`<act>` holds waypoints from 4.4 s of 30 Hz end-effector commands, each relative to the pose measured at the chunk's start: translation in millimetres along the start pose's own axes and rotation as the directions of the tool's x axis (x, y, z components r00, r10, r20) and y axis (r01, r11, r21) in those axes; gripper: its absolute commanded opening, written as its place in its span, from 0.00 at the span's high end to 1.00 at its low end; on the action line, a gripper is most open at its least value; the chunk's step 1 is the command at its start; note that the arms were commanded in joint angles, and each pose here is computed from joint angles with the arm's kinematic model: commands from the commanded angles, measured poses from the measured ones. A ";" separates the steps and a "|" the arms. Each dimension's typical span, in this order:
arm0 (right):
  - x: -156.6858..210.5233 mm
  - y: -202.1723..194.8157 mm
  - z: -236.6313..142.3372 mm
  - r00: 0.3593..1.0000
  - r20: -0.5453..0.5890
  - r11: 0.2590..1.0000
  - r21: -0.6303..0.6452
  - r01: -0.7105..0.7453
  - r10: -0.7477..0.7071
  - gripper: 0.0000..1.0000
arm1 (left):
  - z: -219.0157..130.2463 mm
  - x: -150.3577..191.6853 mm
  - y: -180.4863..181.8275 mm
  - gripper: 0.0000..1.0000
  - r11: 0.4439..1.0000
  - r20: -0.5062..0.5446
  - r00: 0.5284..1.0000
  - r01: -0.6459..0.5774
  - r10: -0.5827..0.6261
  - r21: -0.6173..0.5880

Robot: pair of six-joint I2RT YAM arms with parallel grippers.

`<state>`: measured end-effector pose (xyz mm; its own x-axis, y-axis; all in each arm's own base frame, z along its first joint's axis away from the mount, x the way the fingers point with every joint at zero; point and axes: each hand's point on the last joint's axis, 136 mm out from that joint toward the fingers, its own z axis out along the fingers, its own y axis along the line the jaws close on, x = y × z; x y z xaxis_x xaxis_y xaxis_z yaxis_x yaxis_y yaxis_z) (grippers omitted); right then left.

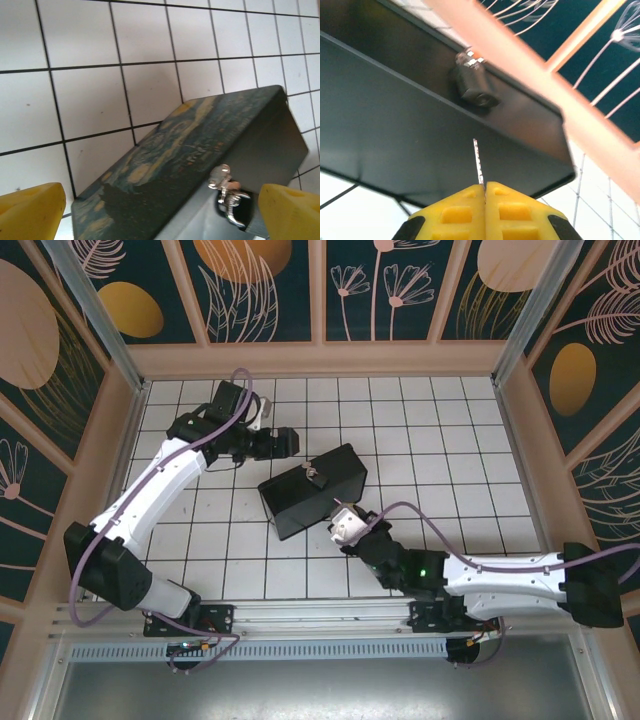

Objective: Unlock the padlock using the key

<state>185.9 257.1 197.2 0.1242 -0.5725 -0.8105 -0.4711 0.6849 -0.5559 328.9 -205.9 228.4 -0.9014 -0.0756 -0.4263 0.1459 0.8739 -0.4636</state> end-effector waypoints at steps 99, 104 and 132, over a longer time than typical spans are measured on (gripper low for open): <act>-15.0 -20.9 30.6 0.829 0.042 0.772 0.391 0.500 -0.558 1.00 | 57.9 3.3 -43.8 0.04 0.914 -0.127 0.971 -0.141 0.203 0.380; -19.3 -17.6 34.2 0.829 0.056 0.777 0.391 0.494 -0.556 1.00 | 57.9 4.3 -44.4 0.03 0.912 -0.128 0.969 -0.147 0.210 0.383; -20.1 -13.8 46.1 0.826 0.040 0.770 0.389 0.506 -0.563 1.00 | 56.0 19.8 -47.1 0.05 0.906 -0.147 0.958 -0.174 0.247 0.386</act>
<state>229.4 278.7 188.6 0.3865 -0.8822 -0.2690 0.0081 0.2949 -0.9555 338.4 -275.6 200.4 -0.8917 0.1816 -0.4147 0.4299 0.6266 -0.6500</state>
